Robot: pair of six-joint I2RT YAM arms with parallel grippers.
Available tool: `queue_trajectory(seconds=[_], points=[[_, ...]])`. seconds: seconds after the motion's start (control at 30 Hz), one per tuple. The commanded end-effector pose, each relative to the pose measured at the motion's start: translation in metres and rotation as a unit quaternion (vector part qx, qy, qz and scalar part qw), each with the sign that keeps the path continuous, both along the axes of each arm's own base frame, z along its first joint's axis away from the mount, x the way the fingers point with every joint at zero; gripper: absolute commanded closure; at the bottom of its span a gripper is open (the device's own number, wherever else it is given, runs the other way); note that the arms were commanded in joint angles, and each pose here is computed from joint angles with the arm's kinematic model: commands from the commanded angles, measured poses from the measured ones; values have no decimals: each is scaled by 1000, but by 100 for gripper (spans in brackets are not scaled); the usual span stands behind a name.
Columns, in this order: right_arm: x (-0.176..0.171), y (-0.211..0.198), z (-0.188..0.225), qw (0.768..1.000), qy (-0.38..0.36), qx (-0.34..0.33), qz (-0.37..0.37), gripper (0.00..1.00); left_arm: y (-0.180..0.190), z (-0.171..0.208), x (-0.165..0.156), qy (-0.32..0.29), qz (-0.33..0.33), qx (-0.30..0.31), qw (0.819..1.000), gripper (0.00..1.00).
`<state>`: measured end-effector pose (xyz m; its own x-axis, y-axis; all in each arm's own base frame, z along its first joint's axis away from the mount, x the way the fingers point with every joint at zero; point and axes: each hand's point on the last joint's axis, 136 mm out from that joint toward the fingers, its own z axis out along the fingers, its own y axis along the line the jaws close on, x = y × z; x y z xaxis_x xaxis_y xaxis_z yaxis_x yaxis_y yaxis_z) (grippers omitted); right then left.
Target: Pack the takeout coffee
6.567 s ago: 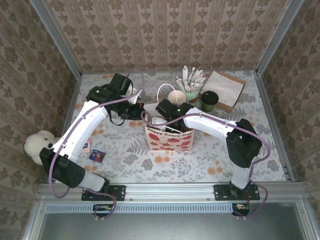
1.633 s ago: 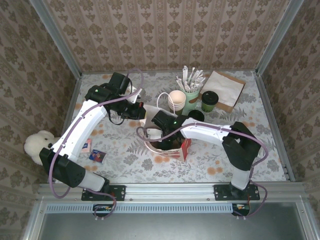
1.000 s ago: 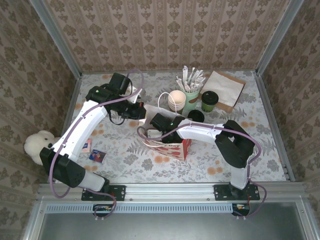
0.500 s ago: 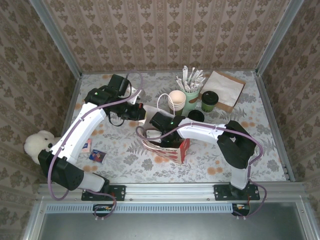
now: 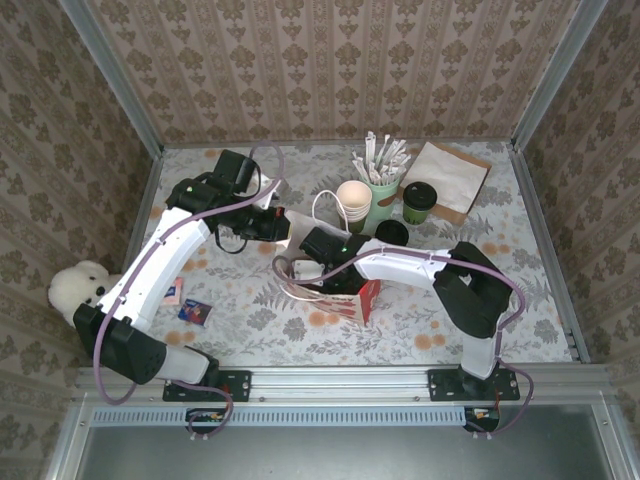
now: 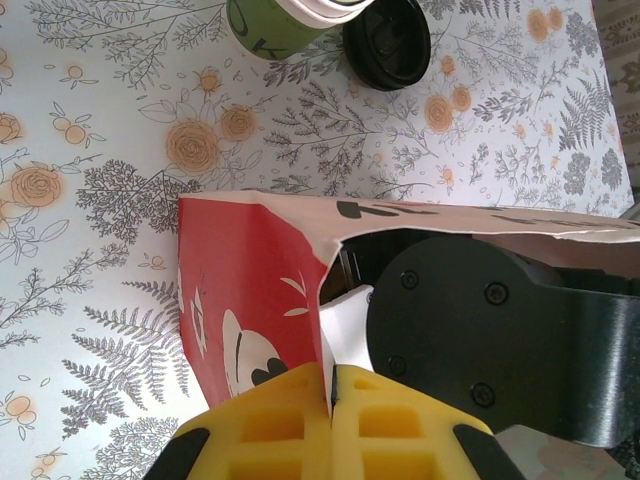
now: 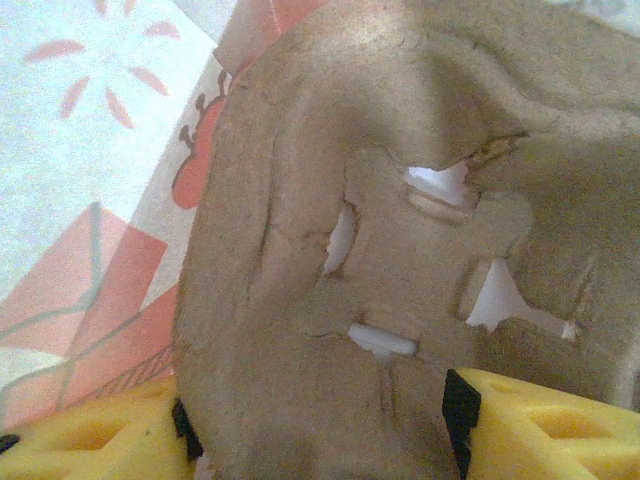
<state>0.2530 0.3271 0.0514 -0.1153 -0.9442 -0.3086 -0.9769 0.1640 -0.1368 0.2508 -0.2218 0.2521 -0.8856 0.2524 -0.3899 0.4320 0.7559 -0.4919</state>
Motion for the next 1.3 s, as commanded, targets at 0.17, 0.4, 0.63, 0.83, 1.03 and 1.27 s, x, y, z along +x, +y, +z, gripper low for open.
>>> queue_trajectory(seconds=[0.17,0.4,0.63,0.83,1.03,1.27], points=[[18,27,61,994,-61,91,-19,31,-3,13,2,-25,-6,-21,999,100],[27,45,117,978,-111,175,-10,26,0,10,4,-20,3,-13,1000,100],[35,52,170,959,-151,240,-25,14,4,3,7,-16,12,1,1000,100],[52,27,187,953,-203,210,-83,9,5,7,7,-19,11,-11,1000,100],[32,16,143,977,-154,141,-38,9,-4,21,2,-26,-11,-46,999,100],[36,23,157,975,-141,159,-64,9,-4,21,-1,-17,-11,-46,999,89]])
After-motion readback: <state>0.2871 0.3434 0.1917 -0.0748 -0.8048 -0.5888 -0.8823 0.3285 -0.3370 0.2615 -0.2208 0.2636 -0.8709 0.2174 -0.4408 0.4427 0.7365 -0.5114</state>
